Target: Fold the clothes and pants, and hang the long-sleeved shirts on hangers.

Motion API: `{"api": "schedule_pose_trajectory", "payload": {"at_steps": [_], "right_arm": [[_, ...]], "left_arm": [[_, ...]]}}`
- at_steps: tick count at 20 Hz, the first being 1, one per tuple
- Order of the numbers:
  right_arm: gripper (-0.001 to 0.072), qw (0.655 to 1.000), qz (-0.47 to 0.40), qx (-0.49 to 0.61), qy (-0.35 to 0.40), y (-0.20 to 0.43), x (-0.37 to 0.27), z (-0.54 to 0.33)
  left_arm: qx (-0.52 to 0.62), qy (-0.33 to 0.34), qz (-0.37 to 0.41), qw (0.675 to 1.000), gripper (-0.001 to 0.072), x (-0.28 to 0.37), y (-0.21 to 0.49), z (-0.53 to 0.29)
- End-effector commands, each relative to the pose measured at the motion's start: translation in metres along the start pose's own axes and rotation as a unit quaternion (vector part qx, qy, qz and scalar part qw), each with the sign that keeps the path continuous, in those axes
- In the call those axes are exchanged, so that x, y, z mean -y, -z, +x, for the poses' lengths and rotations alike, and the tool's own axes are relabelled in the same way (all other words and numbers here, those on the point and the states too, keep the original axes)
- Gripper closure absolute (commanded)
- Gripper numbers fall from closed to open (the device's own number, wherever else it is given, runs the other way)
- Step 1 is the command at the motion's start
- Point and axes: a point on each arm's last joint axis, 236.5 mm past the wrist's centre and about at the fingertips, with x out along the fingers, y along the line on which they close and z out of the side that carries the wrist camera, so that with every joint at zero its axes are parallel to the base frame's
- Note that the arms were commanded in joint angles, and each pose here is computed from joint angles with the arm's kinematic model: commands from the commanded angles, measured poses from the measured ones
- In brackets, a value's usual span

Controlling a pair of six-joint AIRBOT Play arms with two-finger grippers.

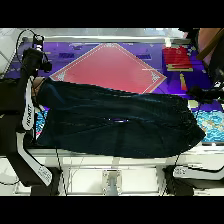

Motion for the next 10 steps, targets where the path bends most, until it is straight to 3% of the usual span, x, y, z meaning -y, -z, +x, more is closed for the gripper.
{"api": "schedule_pose_trajectory", "payload": {"at_steps": [1,5,6,9,10], "right_arm": [[0.0158,0.999,0.02,-0.024,0.023,0.01,0.03,0.044],[0.0159,1.0,-0.007,-0.027,0.012,0.006,0.032,0.067],[0.0191,0.999,-0.02,-0.031,-0.012,0.006,0.023,0.071],[0.0391,0.999,-0.035,-0.017,-0.038,-0.004,0.011,0.073],[0.0621,0.998,-0.039,-0.014,-0.037,-0.009,0.011,0.07]], "left_arm": [[-0.051,0.012,-0.008,0.999,0.0082,0.001,0.023,-0.005],[-0.056,0.046,-0.023,0.997,0.0081,0.018,0.025,-0.006],[-0.056,0.047,-0.022,0.997,0.0082,0.02,0.025,-0.007],[-0.073,0.054,-0.024,0.996,0.0082,0.025,0.032,-0.009],[-0.085,0.053,-0.022,0.995,0.0083,0.025,0.038,-0.01]]}}
